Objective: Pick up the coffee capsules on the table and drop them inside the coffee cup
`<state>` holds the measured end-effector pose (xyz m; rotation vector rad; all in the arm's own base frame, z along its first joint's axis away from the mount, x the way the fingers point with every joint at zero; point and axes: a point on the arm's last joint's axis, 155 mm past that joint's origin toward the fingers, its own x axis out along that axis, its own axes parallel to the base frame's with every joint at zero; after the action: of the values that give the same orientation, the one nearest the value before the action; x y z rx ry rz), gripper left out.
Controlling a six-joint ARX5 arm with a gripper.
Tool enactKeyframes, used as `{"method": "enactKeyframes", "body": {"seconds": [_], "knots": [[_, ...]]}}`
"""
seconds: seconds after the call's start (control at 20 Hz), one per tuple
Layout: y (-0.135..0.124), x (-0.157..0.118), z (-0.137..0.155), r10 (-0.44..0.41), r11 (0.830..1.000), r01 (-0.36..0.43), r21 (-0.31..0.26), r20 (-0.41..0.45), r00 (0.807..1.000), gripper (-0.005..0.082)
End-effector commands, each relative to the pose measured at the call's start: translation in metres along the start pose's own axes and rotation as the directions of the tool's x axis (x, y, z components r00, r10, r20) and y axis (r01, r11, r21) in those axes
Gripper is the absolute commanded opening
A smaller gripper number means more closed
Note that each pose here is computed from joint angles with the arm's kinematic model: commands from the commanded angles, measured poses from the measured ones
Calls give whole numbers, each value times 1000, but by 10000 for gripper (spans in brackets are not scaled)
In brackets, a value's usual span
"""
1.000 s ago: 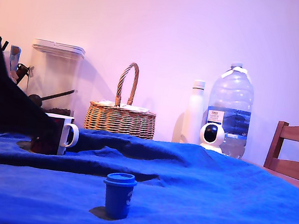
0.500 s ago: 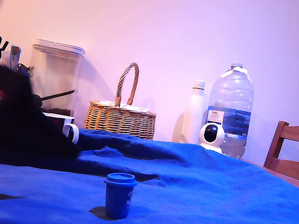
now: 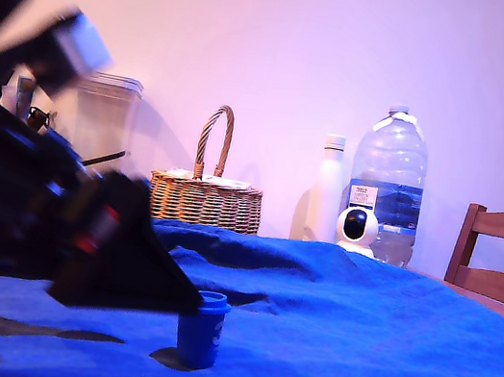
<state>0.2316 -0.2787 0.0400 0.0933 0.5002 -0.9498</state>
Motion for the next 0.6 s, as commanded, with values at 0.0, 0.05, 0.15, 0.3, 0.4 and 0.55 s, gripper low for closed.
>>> {"method": "enactKeyframes", "body": {"seconds": [0.0,0.05,0.15,0.3,0.4,0.55], "knots": [[-1,8,6,-7,1000,7,8,8,1000,640],[-1,12,5,-16,1000,16,7,0,1000,640],[-1,22,5,-24,1000,24,3,-12,1000,640],[1,36,4,-30,1000,30,-2,-31,999,640],[2,43,2,-31,1000,30,-8,-47,998,640],[3,45,-2,-29,1000,28,-15,-72,997,639]]}}
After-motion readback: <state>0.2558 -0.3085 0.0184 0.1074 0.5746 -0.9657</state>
